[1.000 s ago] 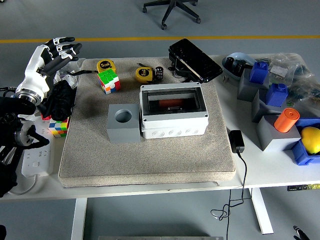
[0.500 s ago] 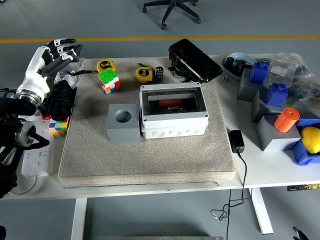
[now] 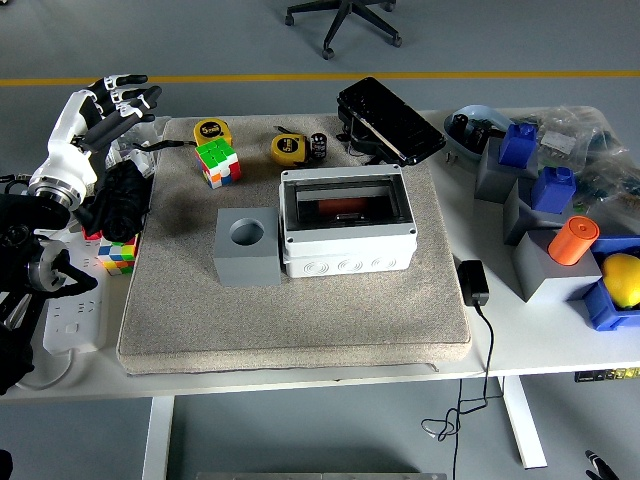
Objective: Fetch the battery,place it into the box,close the lid of the box
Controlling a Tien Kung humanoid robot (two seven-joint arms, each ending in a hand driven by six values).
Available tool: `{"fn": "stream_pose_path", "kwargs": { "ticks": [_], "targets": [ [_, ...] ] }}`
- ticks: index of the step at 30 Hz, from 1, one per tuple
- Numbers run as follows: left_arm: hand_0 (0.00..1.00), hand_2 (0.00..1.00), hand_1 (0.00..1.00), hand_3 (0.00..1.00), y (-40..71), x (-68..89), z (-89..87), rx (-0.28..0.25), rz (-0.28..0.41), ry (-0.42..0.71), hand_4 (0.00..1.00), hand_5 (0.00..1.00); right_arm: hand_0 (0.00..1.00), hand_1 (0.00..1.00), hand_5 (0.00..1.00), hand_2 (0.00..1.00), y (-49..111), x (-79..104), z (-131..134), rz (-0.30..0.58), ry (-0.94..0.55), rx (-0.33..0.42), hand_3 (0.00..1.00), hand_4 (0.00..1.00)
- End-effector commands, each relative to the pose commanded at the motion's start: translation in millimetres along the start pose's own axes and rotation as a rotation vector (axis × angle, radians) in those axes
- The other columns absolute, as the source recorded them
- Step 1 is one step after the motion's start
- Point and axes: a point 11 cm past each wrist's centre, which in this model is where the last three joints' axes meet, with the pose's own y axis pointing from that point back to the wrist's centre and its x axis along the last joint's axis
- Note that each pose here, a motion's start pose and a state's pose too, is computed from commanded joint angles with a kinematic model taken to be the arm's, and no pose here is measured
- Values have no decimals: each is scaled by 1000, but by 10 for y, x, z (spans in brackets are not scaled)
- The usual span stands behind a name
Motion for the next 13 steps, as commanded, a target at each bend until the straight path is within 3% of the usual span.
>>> {"fn": "stream_pose_path", "kwargs": {
  "ticks": [13],
  "targets": [
    [558,594,627,607,-3,16,14,-2,3,2,918,320,659,639,452,646,1,-14,-10,-2,-3,1,536,876]
  ]
}}
